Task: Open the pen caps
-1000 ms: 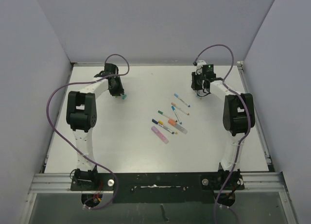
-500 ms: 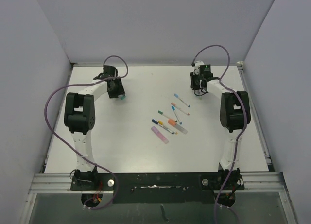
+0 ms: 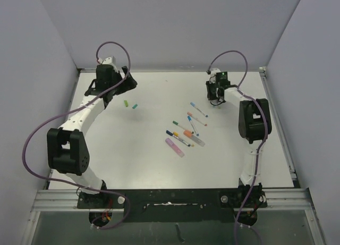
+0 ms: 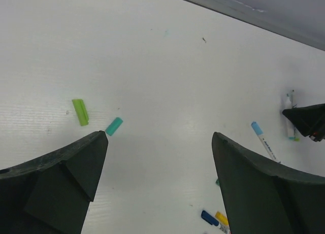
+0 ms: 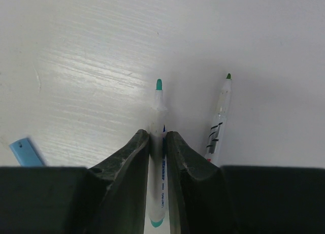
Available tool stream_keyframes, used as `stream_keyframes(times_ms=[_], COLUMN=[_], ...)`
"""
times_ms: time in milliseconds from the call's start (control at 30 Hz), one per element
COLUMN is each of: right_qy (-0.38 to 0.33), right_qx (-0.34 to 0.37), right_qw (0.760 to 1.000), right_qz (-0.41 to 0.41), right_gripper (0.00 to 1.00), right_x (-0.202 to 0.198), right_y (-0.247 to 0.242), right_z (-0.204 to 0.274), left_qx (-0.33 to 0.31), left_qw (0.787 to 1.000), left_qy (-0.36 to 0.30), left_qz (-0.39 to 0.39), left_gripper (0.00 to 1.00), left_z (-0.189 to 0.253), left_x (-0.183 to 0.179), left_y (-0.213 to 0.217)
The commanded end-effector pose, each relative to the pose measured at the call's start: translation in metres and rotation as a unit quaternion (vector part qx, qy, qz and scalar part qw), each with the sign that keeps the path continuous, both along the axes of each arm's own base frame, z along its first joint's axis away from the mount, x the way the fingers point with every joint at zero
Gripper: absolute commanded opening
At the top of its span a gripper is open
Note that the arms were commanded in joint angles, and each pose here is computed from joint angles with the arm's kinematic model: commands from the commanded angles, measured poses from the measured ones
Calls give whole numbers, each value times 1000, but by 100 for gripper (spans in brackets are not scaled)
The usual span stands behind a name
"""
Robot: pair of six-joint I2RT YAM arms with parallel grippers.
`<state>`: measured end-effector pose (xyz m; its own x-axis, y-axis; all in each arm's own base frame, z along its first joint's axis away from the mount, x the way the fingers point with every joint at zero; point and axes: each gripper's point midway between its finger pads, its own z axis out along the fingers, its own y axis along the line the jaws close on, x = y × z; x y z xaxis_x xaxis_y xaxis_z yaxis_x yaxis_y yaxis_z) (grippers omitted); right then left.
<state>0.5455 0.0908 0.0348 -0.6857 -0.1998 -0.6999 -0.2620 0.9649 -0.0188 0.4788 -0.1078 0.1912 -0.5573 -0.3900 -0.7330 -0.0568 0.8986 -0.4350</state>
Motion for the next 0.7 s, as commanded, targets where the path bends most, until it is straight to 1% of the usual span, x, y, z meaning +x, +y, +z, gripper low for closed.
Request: stream_keyframes(times_ms=[0, 67, 133, 167, 233, 300, 333, 367, 500, 600, 667], right_qy=[-22, -22, -21, -21, -22, -27, -31, -36, -59, -73, -76], right_qx=[-7, -7, -7, -7, -6, -6, -6, -5, 5, 3, 7], right_qw=[1000, 1000, 1000, 1000, 1000, 1000, 1000, 999, 998, 997, 996], right_qz=[2, 3, 3, 3, 3, 2, 1, 2, 15, 34, 51], right_gripper=[19, 20, 26, 29, 41, 47, 48, 50, 54, 59, 60], right_x=[12, 13, 12, 12, 12, 12, 11, 11, 5, -4, -12], right_y=[2, 2, 2, 2, 3, 2, 2, 2, 10, 20, 31], right_z=[14, 15, 15, 16, 18, 23, 27, 31, 52, 66, 72], left_qx=[-36, -44, -49, -52, -60, -67, -71, -73, -85, -94, -101], left_qw=[997, 996, 996, 996, 995, 994, 993, 992, 990, 989, 988], left_qy=[-64, -70, -73, -74, -78, -83, -86, -90, -100, -104, -105], left_qz=[-18, -22, -25, -25, -31, -37, -38, -40, -48, -54, -58], left_gripper=[85, 85, 86, 86, 89, 92, 96, 97, 98, 98, 98], left_z=[40, 45, 47, 48, 51, 53, 54, 56, 60, 61, 61], left_x=[-3, -6, -9, -10, -12, -15, -16, -17, -20, -22, -22], left_y=[-13, -15, -16, -17, -19, -22, -22, -23, -27, -30, -32])
